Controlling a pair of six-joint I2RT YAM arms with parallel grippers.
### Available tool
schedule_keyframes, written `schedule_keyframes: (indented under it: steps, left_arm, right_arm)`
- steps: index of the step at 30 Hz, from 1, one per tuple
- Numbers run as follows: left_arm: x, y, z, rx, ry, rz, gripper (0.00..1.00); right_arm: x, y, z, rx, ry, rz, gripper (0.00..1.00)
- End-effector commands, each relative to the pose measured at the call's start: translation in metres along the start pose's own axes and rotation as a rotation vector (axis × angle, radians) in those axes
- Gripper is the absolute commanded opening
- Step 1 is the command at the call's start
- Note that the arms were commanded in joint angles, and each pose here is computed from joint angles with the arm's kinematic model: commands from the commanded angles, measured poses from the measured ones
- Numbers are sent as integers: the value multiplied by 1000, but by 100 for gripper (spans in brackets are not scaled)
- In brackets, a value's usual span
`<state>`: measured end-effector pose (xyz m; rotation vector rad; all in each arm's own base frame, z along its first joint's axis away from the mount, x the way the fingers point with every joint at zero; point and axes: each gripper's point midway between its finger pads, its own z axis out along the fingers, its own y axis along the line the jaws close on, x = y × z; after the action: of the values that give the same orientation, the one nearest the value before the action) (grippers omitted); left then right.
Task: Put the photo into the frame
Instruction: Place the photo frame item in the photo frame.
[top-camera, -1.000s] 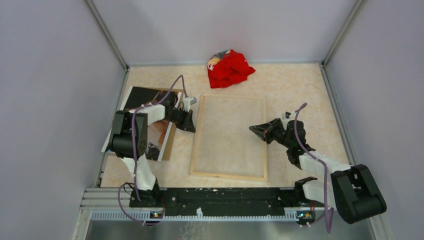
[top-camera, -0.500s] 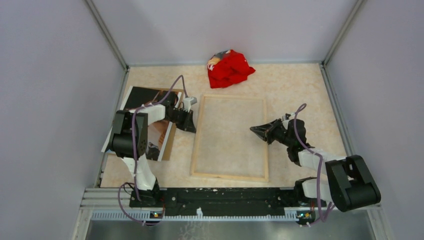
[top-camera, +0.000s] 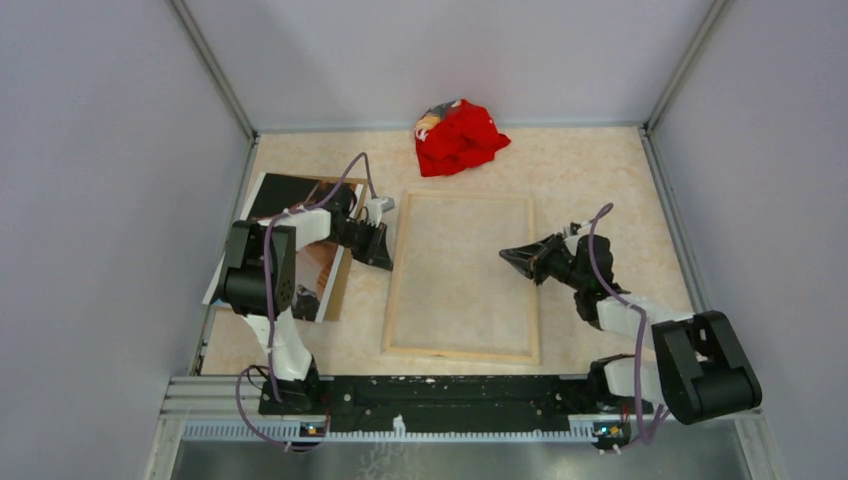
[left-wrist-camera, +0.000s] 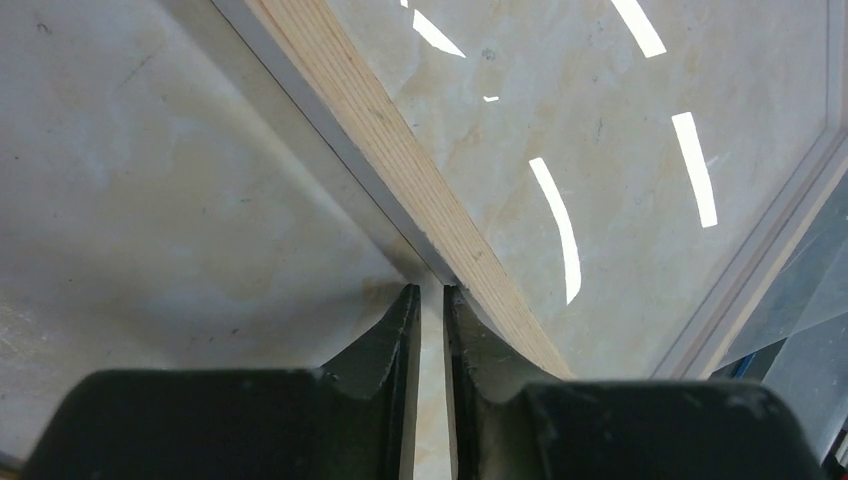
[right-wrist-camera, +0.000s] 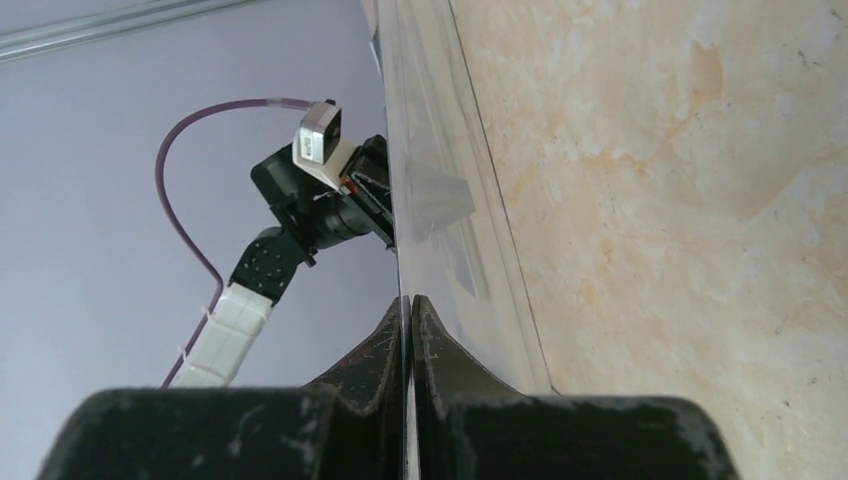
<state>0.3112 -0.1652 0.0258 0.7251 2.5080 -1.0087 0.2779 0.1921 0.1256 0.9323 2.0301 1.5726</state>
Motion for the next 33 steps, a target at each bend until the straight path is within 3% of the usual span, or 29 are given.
schedule_keyframes:
  steps: [1, 4, 6, 10, 18, 26, 33]
  left_arm:
    - [-5, -11, -4, 32, 9, 14, 21]
    - [-8, -16, -7, 46, 6, 5, 28]
    - [-9, -16, -8, 40, 3, -2, 41]
    - [-9, -14, -8, 30, 7, -5, 44]
    - [-8, -20, -10, 44, 8, -7, 40]
    - [-11, -19, -12, 31, -14, -10, 26]
    - [-12, -23, -12, 58, -13, -21, 25]
  right_arm:
    - [-1, 48, -3, -119, 8, -59, 0]
    - [-3, 61, -2, -114, -6, -80, 0]
    - [-2, 72, -1, -124, -9, -107, 0]
    - [8, 79, 5, -106, 2, -120, 0]
    - [14, 98, 1, -110, -34, -140, 0]
    - [19, 125, -4, -117, -60, -174, 0]
    - [26, 136, -4, -140, -55, -157, 0]
